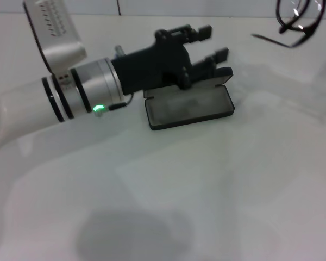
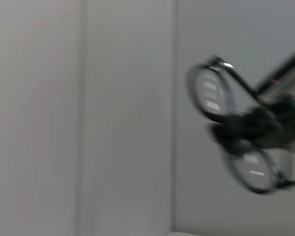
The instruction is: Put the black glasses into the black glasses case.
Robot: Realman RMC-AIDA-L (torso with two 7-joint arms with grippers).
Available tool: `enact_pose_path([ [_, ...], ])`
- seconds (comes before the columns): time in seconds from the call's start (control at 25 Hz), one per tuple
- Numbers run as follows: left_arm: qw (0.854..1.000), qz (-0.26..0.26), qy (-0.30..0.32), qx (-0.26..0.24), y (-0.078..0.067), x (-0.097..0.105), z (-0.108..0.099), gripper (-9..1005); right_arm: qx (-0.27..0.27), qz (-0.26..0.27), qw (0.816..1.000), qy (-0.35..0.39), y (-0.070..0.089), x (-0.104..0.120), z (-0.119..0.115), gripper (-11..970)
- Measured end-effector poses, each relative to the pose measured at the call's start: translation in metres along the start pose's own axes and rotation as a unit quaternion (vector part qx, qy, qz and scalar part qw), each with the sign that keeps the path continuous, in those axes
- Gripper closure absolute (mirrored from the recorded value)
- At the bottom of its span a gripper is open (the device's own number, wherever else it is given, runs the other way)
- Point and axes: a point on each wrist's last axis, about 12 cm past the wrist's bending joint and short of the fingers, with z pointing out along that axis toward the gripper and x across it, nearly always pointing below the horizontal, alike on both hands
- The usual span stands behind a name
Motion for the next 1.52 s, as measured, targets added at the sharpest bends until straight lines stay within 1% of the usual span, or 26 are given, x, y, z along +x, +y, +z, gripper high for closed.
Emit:
enact_pose_path([
  [0.16, 0.998, 0.002, 0.014, 0.065, -0.013, -0.003, 0.014, 455, 0.028, -0.026, 0.999, -0.008, -0.006, -0.003, 0.019, 860],
  [0.28, 0.996, 0.005, 0.009, 0.093, -0.017, -0.008, 0.021, 455, 0.041, -0.047, 0.998, 0.000, -0.008, -0.001, 0.036, 860],
  [0.44, 0.994, 0.015, -0.004, 0.107, -0.018, -0.016, 0.025, 455, 0.049, -0.069, 0.996, 0.022, -0.010, 0.007, 0.054, 861],
  [0.64, 0.993, 0.020, -0.011, 0.112, -0.018, -0.019, 0.027, 454, 0.069, -0.082, 0.993, 0.044, -0.013, 0.017, 0.066, 861],
  [0.96, 0.994, 0.023, -0.018, 0.102, -0.015, -0.022, 0.026, 455, 0.064, -0.091, 0.991, 0.080, -0.013, 0.026, 0.070, 861],
  [1.16, 0.995, 0.023, -0.019, 0.093, -0.013, -0.021, 0.024, 455, 0.052, -0.088, 0.989, 0.108, -0.011, 0.031, 0.066, 861],
  [1.52, 0.995, 0.026, -0.018, 0.092, -0.012, -0.022, 0.025, 454, 0.030, -0.072, 0.985, 0.153, -0.007, 0.040, 0.058, 862],
])
